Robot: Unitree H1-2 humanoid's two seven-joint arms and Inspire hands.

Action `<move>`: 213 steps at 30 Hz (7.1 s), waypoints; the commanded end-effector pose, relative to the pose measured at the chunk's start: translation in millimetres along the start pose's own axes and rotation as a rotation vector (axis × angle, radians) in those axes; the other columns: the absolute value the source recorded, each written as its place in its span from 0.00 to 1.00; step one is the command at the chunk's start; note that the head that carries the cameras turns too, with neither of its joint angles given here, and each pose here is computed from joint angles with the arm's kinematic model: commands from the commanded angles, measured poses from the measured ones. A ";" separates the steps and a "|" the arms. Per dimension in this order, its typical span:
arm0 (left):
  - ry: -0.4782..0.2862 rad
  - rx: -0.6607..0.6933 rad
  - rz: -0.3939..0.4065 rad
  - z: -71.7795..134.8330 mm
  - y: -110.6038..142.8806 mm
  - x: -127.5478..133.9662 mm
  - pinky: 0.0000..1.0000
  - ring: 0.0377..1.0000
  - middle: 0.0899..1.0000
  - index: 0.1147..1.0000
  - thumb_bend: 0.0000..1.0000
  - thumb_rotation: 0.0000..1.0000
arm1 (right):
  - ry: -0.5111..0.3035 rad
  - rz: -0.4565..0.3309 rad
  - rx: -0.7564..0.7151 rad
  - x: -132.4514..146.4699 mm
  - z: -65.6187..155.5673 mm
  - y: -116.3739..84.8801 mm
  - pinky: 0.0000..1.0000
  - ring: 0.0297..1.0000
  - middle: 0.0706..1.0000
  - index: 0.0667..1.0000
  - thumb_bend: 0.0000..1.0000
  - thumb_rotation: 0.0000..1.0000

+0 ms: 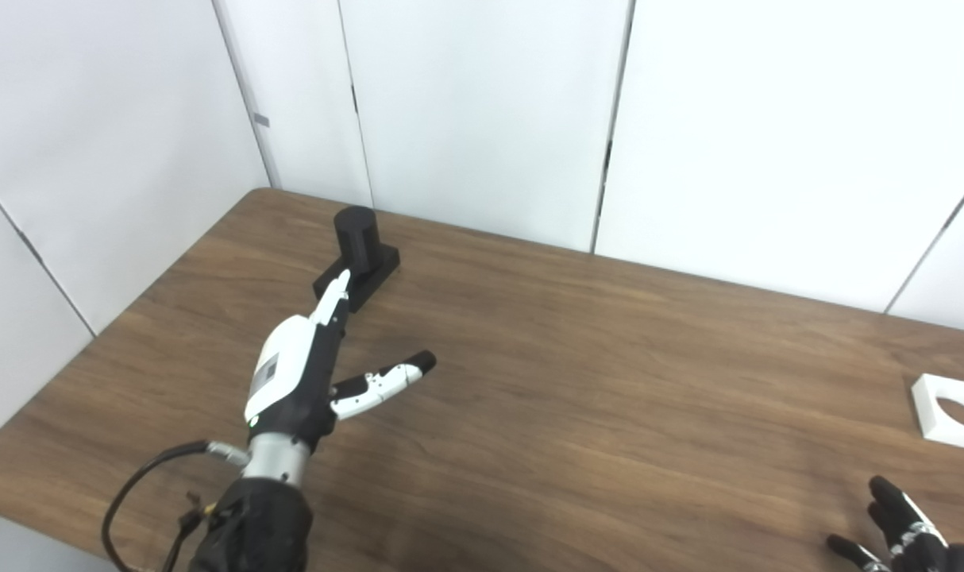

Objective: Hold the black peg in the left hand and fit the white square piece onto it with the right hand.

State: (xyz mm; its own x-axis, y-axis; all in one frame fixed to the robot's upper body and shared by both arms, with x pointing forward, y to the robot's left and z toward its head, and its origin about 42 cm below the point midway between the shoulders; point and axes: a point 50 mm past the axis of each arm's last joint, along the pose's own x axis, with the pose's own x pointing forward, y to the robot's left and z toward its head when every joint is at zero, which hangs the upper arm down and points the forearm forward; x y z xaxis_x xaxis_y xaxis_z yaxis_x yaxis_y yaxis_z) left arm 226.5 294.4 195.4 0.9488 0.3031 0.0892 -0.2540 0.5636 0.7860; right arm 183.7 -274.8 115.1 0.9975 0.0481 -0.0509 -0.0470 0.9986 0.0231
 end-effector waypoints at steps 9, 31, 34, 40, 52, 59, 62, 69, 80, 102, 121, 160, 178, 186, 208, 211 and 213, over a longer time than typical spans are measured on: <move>0.011 0.233 0.158 -6.8 22.3 55.5 0.91 1.00 0.99 0.97 0.91 0.72 | 0.019 0.005 -0.015 -0.7 -2.2 -0.3 0.93 0.96 0.91 0.82 0.60 1.00; 0.198 0.376 0.150 -38.8 18.2 151.2 1.00 1.00 0.97 0.89 0.87 0.70 | 0.018 -0.004 -0.014 -0.9 -0.9 5.6 0.89 0.94 0.91 0.78 0.59 1.00; 0.221 0.392 0.146 -40.0 17.2 160.4 1.00 0.99 0.97 0.89 0.86 0.69 | 0.021 -0.004 -0.007 -1.7 -0.6 6.9 0.90 0.95 0.91 0.78 0.60 1.00; 0.254 0.439 0.132 -42.0 14.2 177.7 1.00 0.99 0.97 0.90 0.87 0.71 | 0.021 -0.009 -0.008 -2.8 0.3 9.4 0.88 0.94 0.91 0.77 0.59 1.00; 0.289 0.482 0.097 -50.6 -2.9 205.4 0.96 0.95 0.92 0.86 0.92 0.83 | 0.022 -0.016 -0.015 -5.2 2.1 13.3 0.90 0.93 0.91 0.77 0.58 1.00; 0.273 0.467 0.090 -45.8 -11.6 212.6 0.94 0.94 0.90 0.83 0.97 0.86 | 0.025 -0.017 -0.008 -5.2 3.0 15.0 0.91 0.94 0.91 0.77 0.57 1.00; 0.271 0.466 0.090 -45.0 -13.9 214.5 0.93 0.94 0.90 0.83 0.96 0.85 | 0.021 -0.014 -0.007 -5.0 2.6 15.6 0.91 0.95 0.91 0.77 0.57 1.00; 0.260 0.454 0.137 -46.3 -14.5 215.7 0.87 0.90 0.84 0.76 0.88 0.73 | 0.023 -0.013 -0.016 -4.8 4.1 17.2 0.89 0.93 0.90 0.77 0.56 1.00; 0.233 0.454 0.235 -59.7 -9.3 215.9 0.75 0.80 0.74 0.56 0.76 0.38 | 0.023 -0.023 -0.034 -2.9 3.0 19.4 0.86 0.92 0.89 0.76 0.54 1.00; 0.087 0.322 0.264 -65.3 -6.1 196.4 0.60 0.69 0.64 0.42 0.51 0.06 | 0.019 -0.027 -0.012 0.5 2.2 20.9 0.86 0.93 0.89 0.76 0.53 1.00; -0.317 0.061 0.087 30.3 -7.5 84.0 0.63 0.73 0.66 0.42 0.50 0.06 | 0.017 -0.018 -0.041 -0.2 6.4 29.4 0.82 0.91 0.87 0.73 0.48 1.00; -0.523 0.180 -0.387 39.9 -132.0 -85.5 0.74 0.76 0.69 0.42 0.51 0.05 | 0.017 -0.004 -0.065 -6.1 20.2 46.8 0.77 0.87 0.85 0.72 0.45 1.00; -0.486 0.225 -0.458 22.9 -142.3 -79.8 0.78 0.77 0.70 0.42 0.51 0.05 | 0.021 0.005 -0.043 -8.0 22.2 43.0 0.80 0.88 0.85 0.72 0.44 1.00; -0.478 0.211 -0.469 15.0 -144.8 -78.2 0.75 0.77 0.69 0.42 0.51 0.05 | 0.014 0.012 -0.057 -6.1 20.6 45.2 0.80 0.88 0.84 0.71 0.39 1.00; -0.469 0.218 -0.458 -1.8 -141.5 -65.9 0.72 0.76 0.69 0.42 0.51 0.05 | -0.114 -0.013 -0.214 1.2 75.7 32.4 0.89 0.88 0.82 0.72 0.36 0.72; -0.470 0.211 -0.457 -0.5 -141.7 -65.4 0.72 0.76 0.69 0.42 0.51 0.05 | -0.149 -0.046 -0.347 9.8 97.0 19.4 0.92 0.88 0.82 0.71 0.41 0.57; -0.468 0.211 -0.459 0.7 -142.2 -65.8 0.71 0.76 0.69 0.42 0.51 0.05 | -0.188 -0.059 -0.471 20.4 110.7 5.6 0.89 0.89 0.84 0.76 0.49 0.42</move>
State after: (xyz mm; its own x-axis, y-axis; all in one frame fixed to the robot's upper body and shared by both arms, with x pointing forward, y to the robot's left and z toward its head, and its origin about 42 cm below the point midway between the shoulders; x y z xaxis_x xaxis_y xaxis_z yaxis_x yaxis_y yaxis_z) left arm 208.9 177.0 103.9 0.9307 -0.3546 0.0899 0.0871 0.4535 0.8870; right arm 202.1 -263.1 205.7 0.9976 0.0131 0.0683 0.0118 0.9360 -0.3519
